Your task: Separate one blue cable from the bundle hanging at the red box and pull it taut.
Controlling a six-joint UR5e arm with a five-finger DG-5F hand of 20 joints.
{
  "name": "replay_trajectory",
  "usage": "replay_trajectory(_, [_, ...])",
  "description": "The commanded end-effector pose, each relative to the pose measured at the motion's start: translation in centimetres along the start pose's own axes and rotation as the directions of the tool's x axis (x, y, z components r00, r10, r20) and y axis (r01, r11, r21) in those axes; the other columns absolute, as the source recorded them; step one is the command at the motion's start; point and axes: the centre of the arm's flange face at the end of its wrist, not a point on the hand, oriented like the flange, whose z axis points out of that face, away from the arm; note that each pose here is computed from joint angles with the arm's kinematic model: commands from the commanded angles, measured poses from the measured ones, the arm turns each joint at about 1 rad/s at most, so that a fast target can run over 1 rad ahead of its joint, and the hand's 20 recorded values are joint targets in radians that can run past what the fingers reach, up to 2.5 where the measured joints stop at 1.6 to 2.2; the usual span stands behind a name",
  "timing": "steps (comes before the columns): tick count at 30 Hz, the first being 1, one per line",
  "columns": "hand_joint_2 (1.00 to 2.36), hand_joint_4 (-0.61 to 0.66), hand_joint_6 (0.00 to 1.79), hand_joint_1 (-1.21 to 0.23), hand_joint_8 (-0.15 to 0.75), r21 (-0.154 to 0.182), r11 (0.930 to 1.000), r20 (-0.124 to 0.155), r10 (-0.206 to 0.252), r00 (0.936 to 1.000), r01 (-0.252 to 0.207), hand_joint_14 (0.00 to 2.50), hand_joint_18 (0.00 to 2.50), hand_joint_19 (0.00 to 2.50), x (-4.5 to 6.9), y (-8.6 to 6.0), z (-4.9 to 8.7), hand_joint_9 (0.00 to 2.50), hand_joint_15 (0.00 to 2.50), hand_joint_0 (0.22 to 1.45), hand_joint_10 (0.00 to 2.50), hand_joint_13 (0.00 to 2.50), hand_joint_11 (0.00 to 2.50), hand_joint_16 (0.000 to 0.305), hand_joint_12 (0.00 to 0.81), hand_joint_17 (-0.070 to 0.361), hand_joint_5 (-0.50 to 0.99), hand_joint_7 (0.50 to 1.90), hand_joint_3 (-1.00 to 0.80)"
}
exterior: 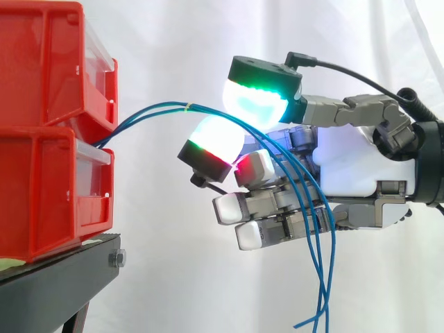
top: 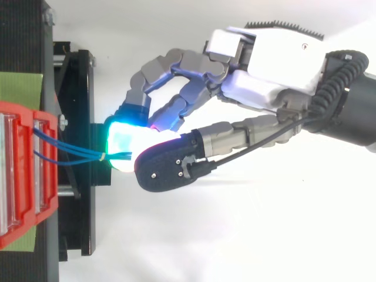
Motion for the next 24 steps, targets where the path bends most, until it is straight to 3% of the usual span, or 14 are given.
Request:
replay_trajectory(1, [1.01, 0.13, 0.98, -0.79, 0.356, 0.001, 1.0, -0.002, 0.0, 1.0, 0.0, 0.02, 0.76, 0.55, 0.2, -0.1, -0.1, 1.03, 0.52, 0.69, 0.0, 0.93, 1.06, 0.044, 0.366, 0.1, -0.21, 0.76, -0.42])
replay_trajectory(2, [1.0, 0.15, 0.97, -0.76, 0.362, 0.001, 1.0, -0.002, 0.0, 1.0, 0.0, 0.02, 0.77, 0.55, 0.2, -0.1, -0.1, 1.06, 0.52, 0.68, 0.01, 0.93, 1.07, 0.044, 0.37, 0.1, -0.2, 0.76, -0.5])
replay_trajectory(7, [1.0, 0.17, 0.92, -0.66, 0.381, 0.004, 1.0, 0.006, 0.004, 1.0, -0.004, 0.02, 0.79, 0.57, 0.2, -0.3, 0.0, 1.12, 0.53, 0.56, 0.01, 0.95, 1.07, 0.047, 0.384, 0.106, -0.2, 0.77, -0.5])
replay_trajectory(12, [1.0, 0.18, 0.89, -0.65, 0.386, 0.007, 0.9999, 0.004, 0.012, 0.9999, -0.012, 0.02, 0.81, 0.57, 0.3, -0.6, 0.0, 1.14, 0.54, 0.54, 0.01, 0.97, 1.07, 0.049, 0.394, 0.11, -0.2, 0.76, -0.5])
replay_trajectory(13, [1.0, 0.18, 0.89, -0.67, 0.383, 0.018, 0.9998, 0.004, 0.012, 0.9999, -0.012, 0.02, 0.81, 0.57, 0.2, -1.4, 0.0, 1.13, 0.55, 0.54, 0.01, 0.98, 1.07, 0.049, 0.397, 0.11, -0.2, 0.76, -0.5])
replay_trajectory(16, [1.0, 0.18, 0.88, -0.75, 0.37, 0.029, 0.9965, 0.008, 0.078, 0.9969, -0.078, 0.02, 0.83, 0.59, 0.1, -3.1, 0.3, 1.14, 0.62, 0.58, 0.0, 1.03, 1.13, 0.047, 0.386, 0.105, -0.21, 0.74, -0.5])
replay_trajectory(18, [1.0, 0.16, 0.89, -0.77, 0.355, 0.025, 0.9909, 0.011, 0.132, 0.9912, -0.132, 0.02, 0.83, 0.59, 0.2, -3.6, 0.5, 1.14, 0.65, 0.63, 0.0, 1.06, 1.17, 0.046, 0.379, 0.103, -0.22, 0.74, -0.5])
replay_trajectory(20, [1.01, 0.15, 0.89, -0.78, 0.343, 0.024, 0.9887, 0.009, 0.148, 0.9889, -0.148, 0.02, 0.85, 0.6, 0.5, -3.6, 0.5, 1.13, 0.69, 0.69, 0.0, 1.09, 1.22, 0.045, 0.371, 0.102, -0.22, 0.75, -0.43])
replay_trajectory(24, [1.02, 0.09, 0.91, -0.8, 0.335, 0.02, 0.9911, 0.01, 0.131, 0.9913, -0.132, 0.02, 0.86, 0.6, 0.4, -3.5, 0.6, 1.11, 0.74, 0.71, 0.03, 1.11, 1.23, 0.045, 0.362, 0.102, -0.23, 0.78, -0.22])
